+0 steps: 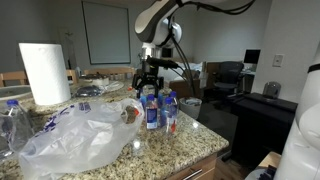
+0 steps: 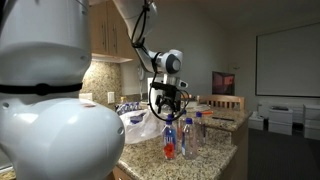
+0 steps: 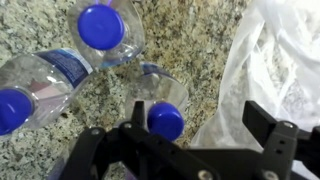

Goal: Put the empty bottles on the counter in the plastic bag

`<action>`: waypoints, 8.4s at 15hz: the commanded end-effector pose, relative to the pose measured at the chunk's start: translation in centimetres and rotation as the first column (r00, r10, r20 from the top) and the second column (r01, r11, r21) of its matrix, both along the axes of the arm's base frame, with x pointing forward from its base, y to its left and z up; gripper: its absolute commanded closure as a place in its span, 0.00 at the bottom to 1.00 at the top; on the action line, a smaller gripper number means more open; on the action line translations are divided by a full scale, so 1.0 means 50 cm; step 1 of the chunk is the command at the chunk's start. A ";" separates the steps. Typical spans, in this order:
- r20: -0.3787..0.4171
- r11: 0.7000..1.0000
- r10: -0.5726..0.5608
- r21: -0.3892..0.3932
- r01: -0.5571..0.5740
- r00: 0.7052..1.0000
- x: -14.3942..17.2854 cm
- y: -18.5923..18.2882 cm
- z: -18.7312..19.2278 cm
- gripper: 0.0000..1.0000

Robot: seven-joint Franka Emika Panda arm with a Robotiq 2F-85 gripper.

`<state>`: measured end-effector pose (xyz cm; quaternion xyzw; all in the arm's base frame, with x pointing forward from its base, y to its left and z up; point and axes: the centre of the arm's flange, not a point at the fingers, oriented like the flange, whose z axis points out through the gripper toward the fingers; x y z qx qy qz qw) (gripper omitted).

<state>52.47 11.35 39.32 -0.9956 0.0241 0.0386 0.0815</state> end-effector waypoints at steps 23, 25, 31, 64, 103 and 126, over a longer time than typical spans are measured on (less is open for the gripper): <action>-0.153 0.972 -0.189 -0.168 0.163 0.970 0.060 -0.005 -0.005 0.90; -0.158 0.969 -0.198 -0.180 0.169 0.967 0.057 -0.007 -0.005 0.87; -0.073 0.996 -0.084 0.006 0.084 0.994 0.012 -0.033 0.089 0.87; 0.016 0.372 0.620 0.874 -0.312 0.785 0.155 0.283 -0.206 0.03; 0.034 0.574 0.810 -0.247 -0.781 0.585 -0.022 0.116 -0.208 0.00; 0.105 0.030 0.994 -0.101 -0.994 0.019 -0.104 0.338 -0.209 0.00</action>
